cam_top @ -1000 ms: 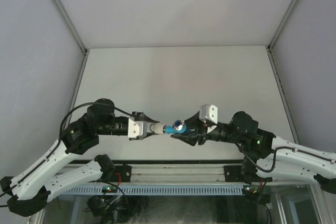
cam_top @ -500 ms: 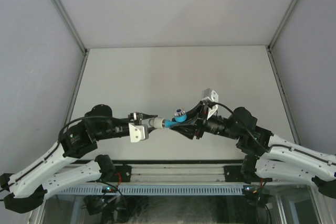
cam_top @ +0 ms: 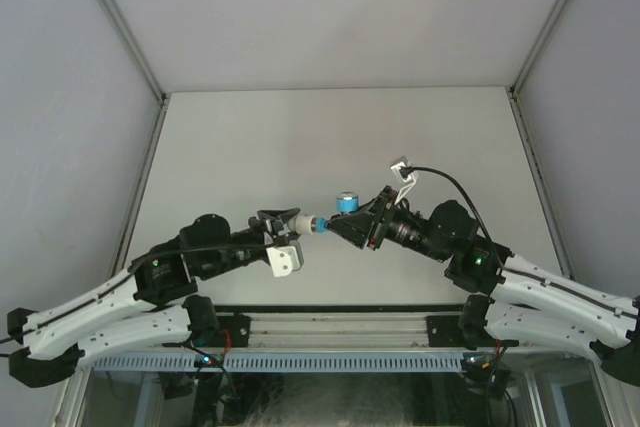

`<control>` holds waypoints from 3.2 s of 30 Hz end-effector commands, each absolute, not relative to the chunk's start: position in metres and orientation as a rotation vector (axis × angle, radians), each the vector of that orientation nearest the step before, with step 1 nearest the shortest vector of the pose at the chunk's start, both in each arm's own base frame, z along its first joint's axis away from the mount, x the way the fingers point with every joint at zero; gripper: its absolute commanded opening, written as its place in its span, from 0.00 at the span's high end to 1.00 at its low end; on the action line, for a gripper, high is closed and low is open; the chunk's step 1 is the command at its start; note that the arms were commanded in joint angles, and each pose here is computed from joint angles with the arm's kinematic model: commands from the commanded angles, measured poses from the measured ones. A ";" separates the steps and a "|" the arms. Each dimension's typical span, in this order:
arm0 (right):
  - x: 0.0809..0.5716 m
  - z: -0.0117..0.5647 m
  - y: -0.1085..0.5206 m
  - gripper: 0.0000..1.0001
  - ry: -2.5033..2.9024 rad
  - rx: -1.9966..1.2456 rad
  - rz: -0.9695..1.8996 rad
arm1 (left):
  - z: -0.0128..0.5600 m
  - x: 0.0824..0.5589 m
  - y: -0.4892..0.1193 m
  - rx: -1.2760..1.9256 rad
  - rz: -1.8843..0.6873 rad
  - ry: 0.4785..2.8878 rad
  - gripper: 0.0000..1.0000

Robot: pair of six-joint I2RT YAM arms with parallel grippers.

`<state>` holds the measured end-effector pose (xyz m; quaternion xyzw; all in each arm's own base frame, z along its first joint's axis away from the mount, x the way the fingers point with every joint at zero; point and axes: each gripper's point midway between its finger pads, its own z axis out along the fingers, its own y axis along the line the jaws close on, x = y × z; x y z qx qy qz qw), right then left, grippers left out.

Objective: Install the water faucets

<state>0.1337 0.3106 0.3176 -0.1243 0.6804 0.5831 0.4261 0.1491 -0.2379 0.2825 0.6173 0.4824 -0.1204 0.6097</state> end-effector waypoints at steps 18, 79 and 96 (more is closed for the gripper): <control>0.166 0.305 0.305 0.84 1.851 0.349 1.652 | 0.298 0.174 -0.233 1.253 -0.019 1.076 1.00; 0.093 0.288 0.285 0.63 0.667 -1.585 0.535 | 0.274 0.127 -0.238 1.552 -0.536 1.271 1.00; 0.071 0.294 0.302 1.00 0.799 -1.498 0.848 | 0.273 0.145 -0.230 1.484 -0.400 1.197 1.00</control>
